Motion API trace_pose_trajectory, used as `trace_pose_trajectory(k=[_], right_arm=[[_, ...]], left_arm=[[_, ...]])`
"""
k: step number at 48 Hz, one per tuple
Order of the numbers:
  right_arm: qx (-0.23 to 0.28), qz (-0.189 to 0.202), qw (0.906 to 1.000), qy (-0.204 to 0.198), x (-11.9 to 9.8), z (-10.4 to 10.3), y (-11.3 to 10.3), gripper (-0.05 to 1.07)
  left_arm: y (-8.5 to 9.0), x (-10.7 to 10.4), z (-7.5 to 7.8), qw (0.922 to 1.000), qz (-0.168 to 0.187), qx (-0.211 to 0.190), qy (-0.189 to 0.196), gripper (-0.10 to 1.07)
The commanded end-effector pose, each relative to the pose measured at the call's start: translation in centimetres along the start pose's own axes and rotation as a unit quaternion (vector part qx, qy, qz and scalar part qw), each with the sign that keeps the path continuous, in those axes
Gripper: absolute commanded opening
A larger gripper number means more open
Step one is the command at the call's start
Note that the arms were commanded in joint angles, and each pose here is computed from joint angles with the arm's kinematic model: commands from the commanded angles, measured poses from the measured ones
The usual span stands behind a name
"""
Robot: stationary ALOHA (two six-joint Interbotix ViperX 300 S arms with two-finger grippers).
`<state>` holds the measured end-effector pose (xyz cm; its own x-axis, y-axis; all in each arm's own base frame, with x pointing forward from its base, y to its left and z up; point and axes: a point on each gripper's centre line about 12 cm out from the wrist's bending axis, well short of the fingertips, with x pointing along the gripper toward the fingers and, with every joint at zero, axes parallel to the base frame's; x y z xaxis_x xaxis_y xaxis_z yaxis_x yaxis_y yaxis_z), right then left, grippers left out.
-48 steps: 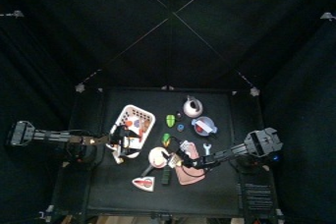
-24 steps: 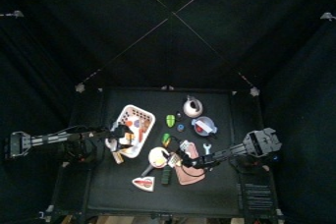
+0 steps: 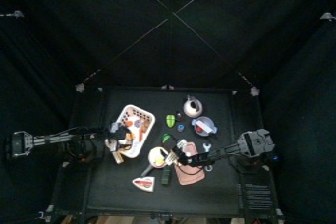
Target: Grab egg half
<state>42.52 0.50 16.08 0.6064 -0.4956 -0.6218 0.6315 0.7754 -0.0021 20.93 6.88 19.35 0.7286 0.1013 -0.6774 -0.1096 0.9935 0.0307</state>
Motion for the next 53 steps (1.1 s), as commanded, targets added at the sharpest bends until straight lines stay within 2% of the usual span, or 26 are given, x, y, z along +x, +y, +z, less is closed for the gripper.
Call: trace_pose_trajectory(k=[1,9,16,20,27,32,39,46,53], right_arm=[[0.009,0.007,0.9999,-0.012,-0.6,1.2,0.1,1.04],[0.009,0.008,0.9999,-0.012,-0.6,1.2,0.1,1.04],[0.01,0.009,0.9998,-0.013,-0.7,1.3,0.1,1.04],[0.01,0.008,0.9998,-0.013,-0.7,1.3,0.1,1.04],[0.009,0.009,0.9998,-0.013,-0.7,1.2,0.2,1.04],[0.01,0.008,0.9998,-0.013,-0.7,1.3,0.1,1.04],[0.01,0.008,0.9998,-0.013,-0.7,1.3,0.1,1.04],[0.011,0.008,0.9998,-0.014,-0.7,1.4,0.1,1.04],[0.011,0.008,0.9998,-0.013,-0.7,1.3,0.1,1.04]], left_arm=[[0.5,-0.5,2.2,0.9995,-0.004,-0.027,-0.013,1.0],[0.6,-1.3,3.4,0.9984,-0.01,-0.056,0.01,1.0],[1.2,-1.9,3.4,0.9953,0.015,-0.08,0.053,1.0],[1.2,-2.0,3.1,0.9913,0.036,-0.108,0.065,1.0],[-0.2,-1.3,2.1,0.9863,0.053,-0.136,0.076,1.0],[-1.4,-1.0,2.0,0.9847,0.055,-0.148,0.074,1.0],[-2.6,-0.3,1.1,0.9777,0.061,-0.179,0.091,1.0],[-2.4,0.4,0.4,0.9734,0.094,-0.179,0.107,1.0],[-2.6,1.4,-0.3,0.9696,0.104,-0.182,0.127,1.0]])
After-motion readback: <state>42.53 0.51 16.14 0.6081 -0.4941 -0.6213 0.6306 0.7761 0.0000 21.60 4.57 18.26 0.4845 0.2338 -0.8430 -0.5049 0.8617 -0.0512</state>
